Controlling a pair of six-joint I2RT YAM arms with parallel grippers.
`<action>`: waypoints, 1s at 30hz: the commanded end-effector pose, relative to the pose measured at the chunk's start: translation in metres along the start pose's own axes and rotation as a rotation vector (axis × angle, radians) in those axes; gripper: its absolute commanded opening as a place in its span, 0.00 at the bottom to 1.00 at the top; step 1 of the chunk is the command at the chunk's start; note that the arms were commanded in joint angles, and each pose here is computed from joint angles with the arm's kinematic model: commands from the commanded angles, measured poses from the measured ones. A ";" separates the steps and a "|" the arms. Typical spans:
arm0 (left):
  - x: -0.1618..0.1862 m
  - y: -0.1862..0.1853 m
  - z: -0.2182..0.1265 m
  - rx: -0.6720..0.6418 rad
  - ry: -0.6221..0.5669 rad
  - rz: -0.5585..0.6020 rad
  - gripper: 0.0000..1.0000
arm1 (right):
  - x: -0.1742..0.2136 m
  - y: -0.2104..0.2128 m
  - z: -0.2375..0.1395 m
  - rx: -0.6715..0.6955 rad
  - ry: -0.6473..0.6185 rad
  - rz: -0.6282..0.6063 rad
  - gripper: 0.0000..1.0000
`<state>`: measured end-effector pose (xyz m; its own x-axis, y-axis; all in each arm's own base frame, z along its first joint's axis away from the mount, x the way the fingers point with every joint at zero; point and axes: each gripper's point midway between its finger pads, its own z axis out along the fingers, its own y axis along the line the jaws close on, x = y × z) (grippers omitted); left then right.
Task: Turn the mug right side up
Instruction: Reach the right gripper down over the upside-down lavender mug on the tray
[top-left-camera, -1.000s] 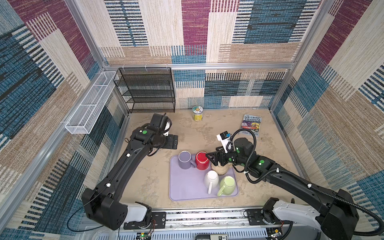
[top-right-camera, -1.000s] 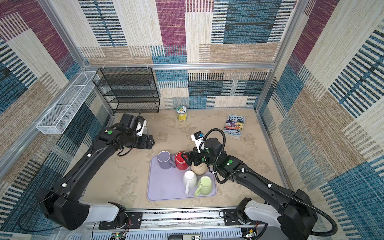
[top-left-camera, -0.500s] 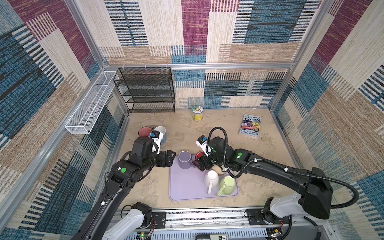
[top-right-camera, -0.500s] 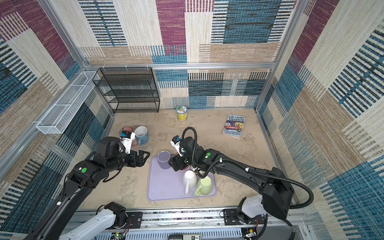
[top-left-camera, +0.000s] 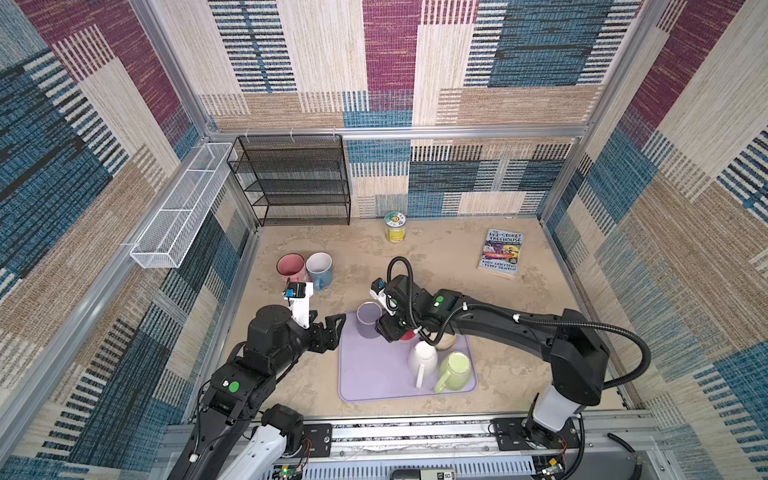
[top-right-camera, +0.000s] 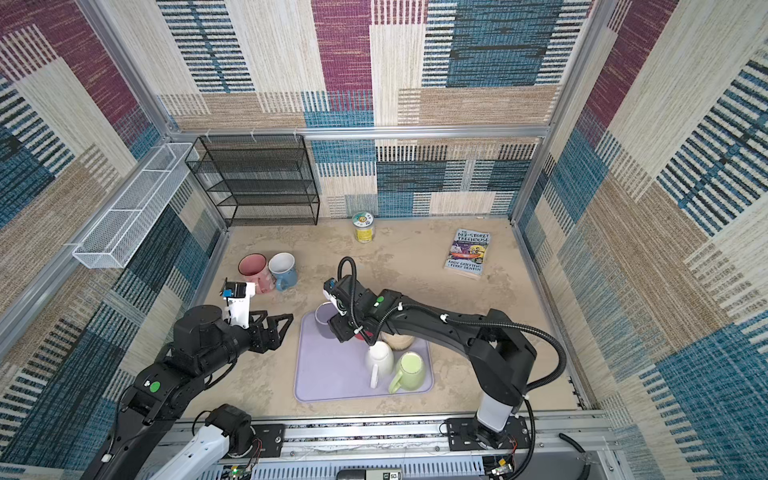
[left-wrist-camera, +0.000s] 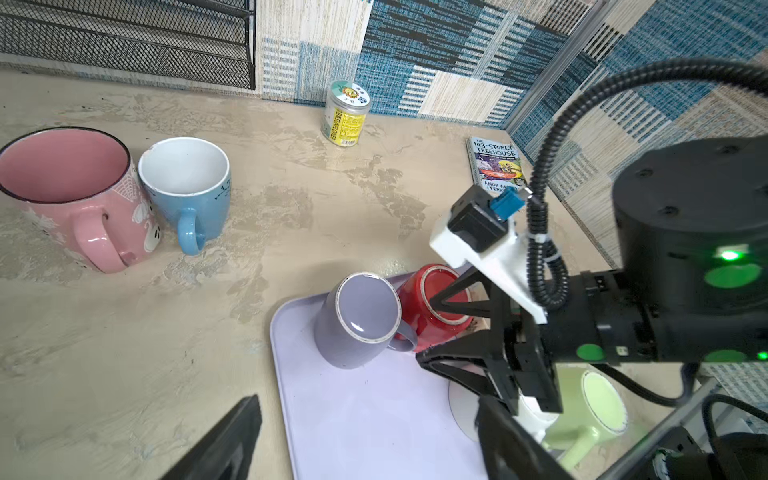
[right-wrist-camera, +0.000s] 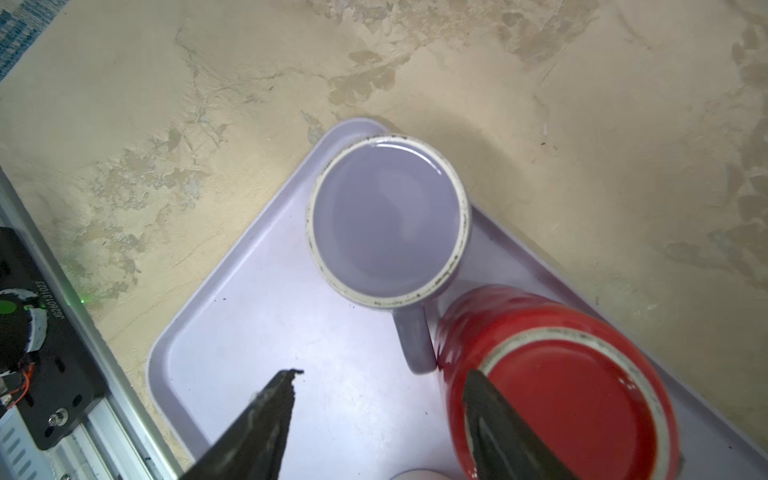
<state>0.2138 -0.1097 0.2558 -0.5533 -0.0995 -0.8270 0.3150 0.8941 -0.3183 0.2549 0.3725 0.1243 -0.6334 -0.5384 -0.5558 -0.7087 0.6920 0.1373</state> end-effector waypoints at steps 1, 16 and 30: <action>-0.010 -0.001 -0.002 0.009 -0.067 -0.006 0.86 | -0.001 -0.003 0.006 0.033 0.021 -0.023 0.66; -0.005 0.000 0.001 0.011 -0.049 -0.015 0.85 | 0.000 -0.003 0.034 0.062 0.067 -0.033 0.63; -0.008 0.002 0.002 -0.001 -0.053 -0.017 0.84 | 0.013 0.017 0.046 0.036 0.099 -0.053 0.50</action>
<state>0.2178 -0.1061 0.2530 -0.5359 -0.1162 -0.8363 0.2989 0.9002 -0.3166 0.2514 0.3950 0.0816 -0.6199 -0.6265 -0.4724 -0.7343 0.6754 0.0680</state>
